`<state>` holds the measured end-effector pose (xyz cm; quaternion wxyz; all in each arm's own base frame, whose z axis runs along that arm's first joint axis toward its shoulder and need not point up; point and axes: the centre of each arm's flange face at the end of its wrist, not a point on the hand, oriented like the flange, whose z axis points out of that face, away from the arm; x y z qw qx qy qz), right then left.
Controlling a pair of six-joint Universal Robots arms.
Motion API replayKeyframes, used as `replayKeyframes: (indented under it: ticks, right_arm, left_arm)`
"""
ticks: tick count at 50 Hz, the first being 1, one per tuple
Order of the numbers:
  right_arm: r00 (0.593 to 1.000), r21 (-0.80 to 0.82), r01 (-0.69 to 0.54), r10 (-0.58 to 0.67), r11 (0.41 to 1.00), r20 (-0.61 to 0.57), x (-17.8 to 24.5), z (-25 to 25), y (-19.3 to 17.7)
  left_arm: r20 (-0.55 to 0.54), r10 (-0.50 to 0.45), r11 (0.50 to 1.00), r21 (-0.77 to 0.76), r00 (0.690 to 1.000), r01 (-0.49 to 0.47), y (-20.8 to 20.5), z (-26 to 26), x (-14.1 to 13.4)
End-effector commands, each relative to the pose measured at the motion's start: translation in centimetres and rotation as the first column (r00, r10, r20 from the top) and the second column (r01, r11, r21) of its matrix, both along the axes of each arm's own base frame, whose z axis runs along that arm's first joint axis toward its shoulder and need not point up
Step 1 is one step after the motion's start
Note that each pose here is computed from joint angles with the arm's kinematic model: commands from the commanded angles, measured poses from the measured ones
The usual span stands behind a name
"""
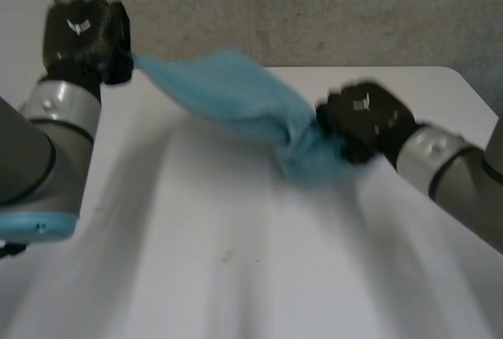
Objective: Fold the laundry
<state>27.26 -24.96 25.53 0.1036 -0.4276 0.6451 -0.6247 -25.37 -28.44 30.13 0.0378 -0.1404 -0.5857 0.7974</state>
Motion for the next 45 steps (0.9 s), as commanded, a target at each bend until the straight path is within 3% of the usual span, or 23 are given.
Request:
replayKeyframes:
  ticks: [1, 2, 4, 7, 9, 12, 19, 28, 45]
  right_arm:
    - [0.972, 0.069, 0.084, -0.066, 0.994, -0.226, -3.2, -0.8, -0.9]
    - [0.972, 0.069, 0.084, -0.067, 0.994, -0.226, -3.2, -0.8, -1.0]
    - [0.987, 0.094, 0.148, -0.141, 0.984, -0.074, -3.3, 1.2, -1.6]
    - [0.985, 0.112, 0.168, -0.17, 0.979, 0.006, -3.5, 2.3, -1.4]
    - [0.972, 0.142, 0.18, -0.198, 0.973, 0.128, -3.8, 4.0, -0.2]
    - [0.958, 0.2, 0.182, -0.22, 0.963, 0.185, -4.1, 4.0, 1.1]
    - [0.953, 0.318, 0.194, -0.255, 0.928, 0.165, -4.6, 1.2, 2.8]
    - [0.921, 0.586, 0.141, -0.323, 0.798, 0.218, -4.8, -4.5, 6.1]
    - [0.919, 0.568, 0.065, -0.271, 0.82, 0.287, -1.7, -7.6, 3.3]
  left_arm:
    - [0.038, -0.006, 0.997, 0.074, 0.999, 0.003, 0.8, -2.5, 0.3]
    - [0.035, -0.007, 0.998, 0.067, 0.999, 0.005, 0.8, -2.3, 0.2]
    - [0.027, -0.01, 0.999, 0.049, 1.0, 0.008, 0.9, -1.7, 0.1]
    - [-0.005, -0.032, 0.999, -0.024, 0.999, 0.031, 1.6, 1.0, -0.4]
    - [-0.022, -0.042, 0.997, -0.061, 0.999, 0.04, 2.0, 2.4, -0.6]
    - [-0.057, -0.059, 0.989, -0.135, 0.997, 0.051, 2.7, 5.2, -0.9]
    - [-0.079, -0.13, 0.976, -0.187, 0.988, 0.113, 5.3, 8.4, -2.1]
    - [-0.1, -0.193, 0.958, -0.233, 0.976, 0.165, 8.3, 10.4, -2.7]
    - [-0.114, -0.275, 0.938, -0.25, 0.955, 0.24, 12.6, 11.1, -2.8]
